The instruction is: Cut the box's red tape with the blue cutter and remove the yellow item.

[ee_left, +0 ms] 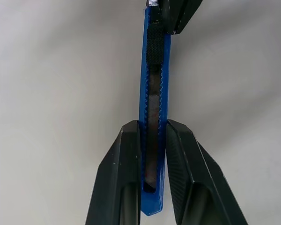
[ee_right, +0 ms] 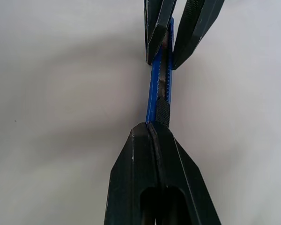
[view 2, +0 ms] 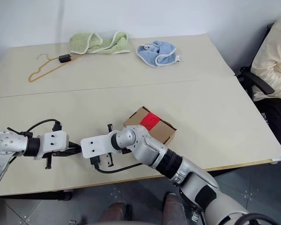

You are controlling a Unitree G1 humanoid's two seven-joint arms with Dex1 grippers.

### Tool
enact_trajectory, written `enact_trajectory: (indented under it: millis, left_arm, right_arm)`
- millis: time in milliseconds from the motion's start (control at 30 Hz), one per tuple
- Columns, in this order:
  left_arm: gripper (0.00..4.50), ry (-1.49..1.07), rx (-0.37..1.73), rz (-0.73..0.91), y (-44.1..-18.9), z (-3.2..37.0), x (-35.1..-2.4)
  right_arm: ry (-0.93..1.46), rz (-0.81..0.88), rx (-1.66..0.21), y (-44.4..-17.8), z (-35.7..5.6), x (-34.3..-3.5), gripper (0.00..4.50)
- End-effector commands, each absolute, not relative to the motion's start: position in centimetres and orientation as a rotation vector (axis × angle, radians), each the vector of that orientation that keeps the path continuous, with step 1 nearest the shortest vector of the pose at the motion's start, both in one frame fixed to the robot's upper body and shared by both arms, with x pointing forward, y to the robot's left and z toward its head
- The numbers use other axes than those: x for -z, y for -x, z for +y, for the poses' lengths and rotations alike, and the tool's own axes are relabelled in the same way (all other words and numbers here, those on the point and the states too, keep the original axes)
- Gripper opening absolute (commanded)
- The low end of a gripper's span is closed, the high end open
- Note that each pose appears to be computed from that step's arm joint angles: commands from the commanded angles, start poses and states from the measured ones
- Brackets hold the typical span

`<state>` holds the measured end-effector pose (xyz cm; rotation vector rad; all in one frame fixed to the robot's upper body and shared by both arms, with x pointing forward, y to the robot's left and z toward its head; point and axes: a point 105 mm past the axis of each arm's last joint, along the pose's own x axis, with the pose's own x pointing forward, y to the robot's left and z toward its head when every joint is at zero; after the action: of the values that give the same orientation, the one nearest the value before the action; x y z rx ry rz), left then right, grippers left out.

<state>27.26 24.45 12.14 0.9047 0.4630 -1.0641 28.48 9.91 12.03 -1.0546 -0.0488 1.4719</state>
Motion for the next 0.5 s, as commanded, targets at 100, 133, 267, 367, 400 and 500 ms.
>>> enact_trajectory:
  millis: [100,133,267,367,400,500]
  left_arm:
    - [0.41,-0.903,1.086,0.472,-27.0,24.2,-11.8]
    - [0.41,-0.904,1.086,0.473,-27.0,24.3,-11.8]
    - [0.41,-0.905,1.088,0.474,-27.0,24.2,-11.8]
    - [0.41,-0.905,1.088,0.476,-27.0,24.2,-11.8]
    - [0.41,-0.906,1.088,0.476,-27.1,24.2,-11.8]
    - [0.41,-0.907,1.086,0.475,-27.1,24.2,-11.8]
  right_arm:
    - [1.050,-0.110,-1.374,-30.1,9.3,-14.7,0.03]
    - [1.050,-0.111,-1.373,-30.1,9.2,-14.8,0.03]
    - [1.067,-0.097,-1.370,-30.3,8.7,-14.3,0.03]
    - [1.041,-0.091,-1.362,-30.4,8.7,-14.4,0.03]
    - [1.039,-0.085,-1.365,-30.3,8.6,-14.3,0.03]
    - [1.044,-0.073,-1.376,-30.2,8.6,-13.7,0.03]
